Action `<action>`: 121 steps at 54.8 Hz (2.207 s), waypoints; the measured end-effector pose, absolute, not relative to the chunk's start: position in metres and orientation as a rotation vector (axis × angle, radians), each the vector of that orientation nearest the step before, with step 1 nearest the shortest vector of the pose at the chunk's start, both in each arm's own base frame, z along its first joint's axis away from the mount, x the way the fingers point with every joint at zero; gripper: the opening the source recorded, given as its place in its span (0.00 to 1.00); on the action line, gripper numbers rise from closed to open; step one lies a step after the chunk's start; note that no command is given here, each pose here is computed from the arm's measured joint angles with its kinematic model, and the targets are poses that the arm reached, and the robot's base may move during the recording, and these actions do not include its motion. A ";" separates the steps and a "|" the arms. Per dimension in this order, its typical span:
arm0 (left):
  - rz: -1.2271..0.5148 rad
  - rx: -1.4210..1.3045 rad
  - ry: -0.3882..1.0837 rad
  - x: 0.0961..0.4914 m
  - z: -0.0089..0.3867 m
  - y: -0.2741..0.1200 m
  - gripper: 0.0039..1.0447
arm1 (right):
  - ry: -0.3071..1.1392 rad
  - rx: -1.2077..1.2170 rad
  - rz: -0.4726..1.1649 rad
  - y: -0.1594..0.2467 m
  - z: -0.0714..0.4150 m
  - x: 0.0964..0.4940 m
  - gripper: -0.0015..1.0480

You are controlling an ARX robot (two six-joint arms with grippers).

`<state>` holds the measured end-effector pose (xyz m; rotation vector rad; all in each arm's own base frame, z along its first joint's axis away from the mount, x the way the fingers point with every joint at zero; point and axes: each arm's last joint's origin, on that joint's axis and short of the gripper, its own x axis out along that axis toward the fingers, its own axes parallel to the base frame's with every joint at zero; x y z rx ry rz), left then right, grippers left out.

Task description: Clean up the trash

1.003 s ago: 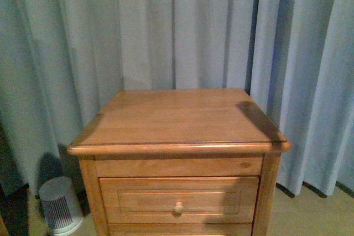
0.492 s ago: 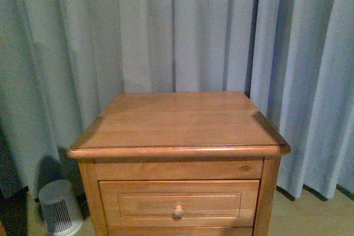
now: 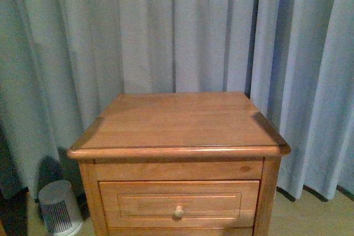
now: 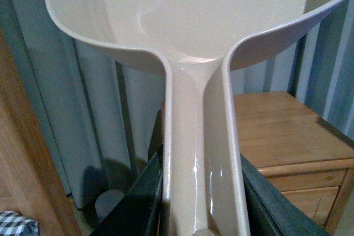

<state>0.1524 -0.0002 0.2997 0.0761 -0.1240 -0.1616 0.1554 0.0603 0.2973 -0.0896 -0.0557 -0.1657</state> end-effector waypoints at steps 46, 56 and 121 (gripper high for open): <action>-0.163 0.075 -0.123 0.153 0.299 0.000 0.26 | -0.053 -0.087 -0.171 0.060 0.296 0.156 0.20; -0.162 0.075 -0.123 0.153 0.299 0.000 0.26 | -0.054 -0.087 -0.167 0.060 0.296 0.156 0.20; -0.395 -0.022 0.308 0.163 0.302 0.017 0.26 | -0.053 -0.088 -0.162 0.061 0.296 0.156 0.20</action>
